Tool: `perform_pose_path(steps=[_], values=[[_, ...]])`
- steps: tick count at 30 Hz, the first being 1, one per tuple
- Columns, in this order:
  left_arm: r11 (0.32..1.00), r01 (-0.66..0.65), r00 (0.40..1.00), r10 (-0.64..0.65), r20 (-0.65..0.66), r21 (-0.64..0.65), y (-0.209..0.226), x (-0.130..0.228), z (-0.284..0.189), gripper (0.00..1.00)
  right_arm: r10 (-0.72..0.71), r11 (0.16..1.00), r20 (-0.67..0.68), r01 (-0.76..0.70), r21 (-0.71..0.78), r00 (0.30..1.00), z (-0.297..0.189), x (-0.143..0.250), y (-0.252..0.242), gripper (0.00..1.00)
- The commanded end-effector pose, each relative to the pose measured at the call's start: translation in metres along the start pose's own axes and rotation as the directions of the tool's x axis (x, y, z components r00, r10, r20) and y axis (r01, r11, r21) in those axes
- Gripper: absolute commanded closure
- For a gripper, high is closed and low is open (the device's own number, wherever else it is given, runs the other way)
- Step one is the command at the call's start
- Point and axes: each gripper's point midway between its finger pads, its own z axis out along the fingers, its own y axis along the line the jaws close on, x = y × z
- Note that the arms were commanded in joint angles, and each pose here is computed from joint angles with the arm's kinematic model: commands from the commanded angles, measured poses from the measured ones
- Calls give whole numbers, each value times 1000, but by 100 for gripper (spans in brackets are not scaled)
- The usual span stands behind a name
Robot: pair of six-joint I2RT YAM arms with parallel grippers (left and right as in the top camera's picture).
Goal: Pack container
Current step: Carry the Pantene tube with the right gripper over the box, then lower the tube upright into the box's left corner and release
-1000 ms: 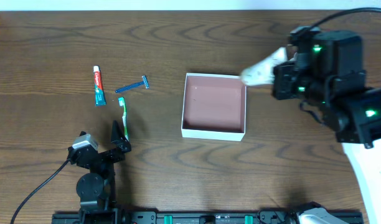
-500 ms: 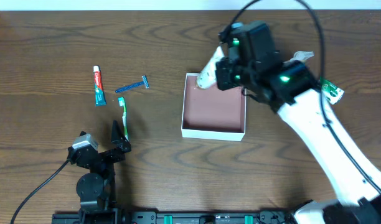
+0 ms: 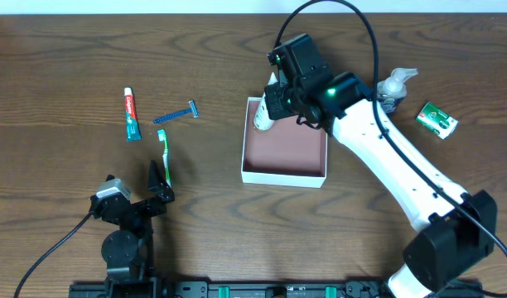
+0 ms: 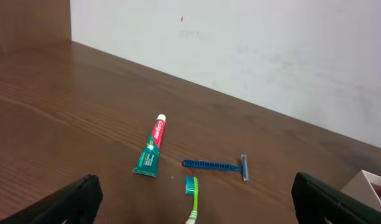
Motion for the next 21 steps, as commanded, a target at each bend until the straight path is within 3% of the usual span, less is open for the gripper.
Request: perform_pose_path(steps=[1,21], values=[[999,-24,999,23,-45,-30,8,17,1,2,16,1000,31,-15,-13,999,-1,-9,10,99],[999,-24,999,23,-45,-30,8,17,1,2,47,999,60,-46,-21,997,6,-17,13,99]])
